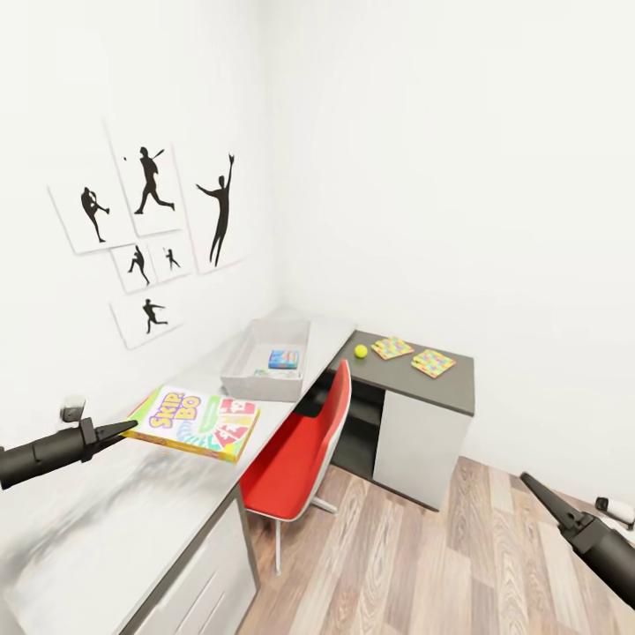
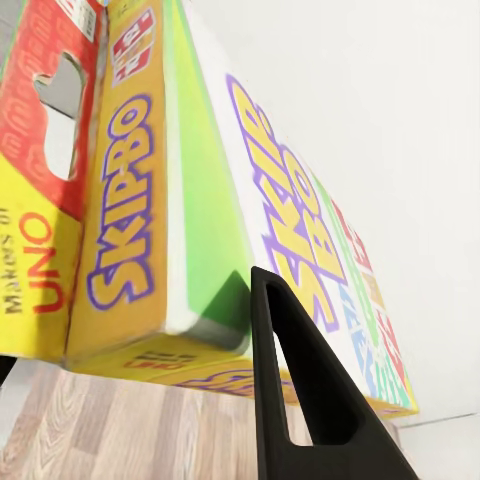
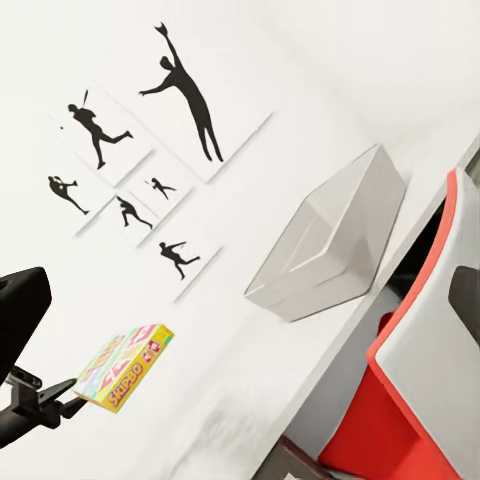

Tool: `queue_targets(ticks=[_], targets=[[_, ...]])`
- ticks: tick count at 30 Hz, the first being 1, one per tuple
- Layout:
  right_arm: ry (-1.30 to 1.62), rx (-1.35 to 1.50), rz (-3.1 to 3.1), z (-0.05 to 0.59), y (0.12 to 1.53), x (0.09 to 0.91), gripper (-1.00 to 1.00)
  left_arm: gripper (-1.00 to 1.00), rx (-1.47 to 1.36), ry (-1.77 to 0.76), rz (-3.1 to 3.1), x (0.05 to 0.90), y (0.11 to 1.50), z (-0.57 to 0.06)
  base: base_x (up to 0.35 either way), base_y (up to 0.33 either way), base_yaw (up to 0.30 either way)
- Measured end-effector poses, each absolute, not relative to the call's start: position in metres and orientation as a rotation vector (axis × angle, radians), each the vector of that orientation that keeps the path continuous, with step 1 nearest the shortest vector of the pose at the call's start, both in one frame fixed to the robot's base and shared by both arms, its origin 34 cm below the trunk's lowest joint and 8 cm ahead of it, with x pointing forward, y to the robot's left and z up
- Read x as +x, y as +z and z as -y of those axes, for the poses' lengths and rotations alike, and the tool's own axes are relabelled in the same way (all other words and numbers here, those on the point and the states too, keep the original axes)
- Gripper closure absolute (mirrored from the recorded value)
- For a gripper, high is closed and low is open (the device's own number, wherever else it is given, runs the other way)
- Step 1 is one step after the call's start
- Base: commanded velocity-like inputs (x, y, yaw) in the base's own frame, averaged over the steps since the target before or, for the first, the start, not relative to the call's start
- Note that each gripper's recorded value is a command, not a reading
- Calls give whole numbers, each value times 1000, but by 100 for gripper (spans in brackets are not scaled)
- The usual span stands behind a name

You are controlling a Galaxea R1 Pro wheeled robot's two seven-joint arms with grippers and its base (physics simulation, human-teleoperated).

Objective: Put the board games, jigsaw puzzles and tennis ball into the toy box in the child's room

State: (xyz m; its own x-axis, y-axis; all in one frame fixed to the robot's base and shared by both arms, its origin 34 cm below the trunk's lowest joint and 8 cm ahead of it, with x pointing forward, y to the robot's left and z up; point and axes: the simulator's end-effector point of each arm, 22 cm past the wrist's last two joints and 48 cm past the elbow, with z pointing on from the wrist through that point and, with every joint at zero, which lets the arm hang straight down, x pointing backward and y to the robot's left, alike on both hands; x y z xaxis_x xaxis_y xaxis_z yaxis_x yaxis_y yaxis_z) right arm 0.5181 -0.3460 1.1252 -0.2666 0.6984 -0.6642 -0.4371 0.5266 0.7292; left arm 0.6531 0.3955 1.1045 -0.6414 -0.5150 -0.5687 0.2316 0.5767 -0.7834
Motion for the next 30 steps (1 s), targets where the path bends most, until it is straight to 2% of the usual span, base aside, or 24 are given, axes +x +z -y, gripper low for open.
queue_targets(ticks=[13,30], targets=[[1100,234,-1478,346,1126,518,-100,100,-225,-1132,-1976,653,1104,-395,177,-19,0],[1099,234,-1477,345,1126,518,-100,100,-226,-1125,-1981,653,1102,-396,216,-188,0]])
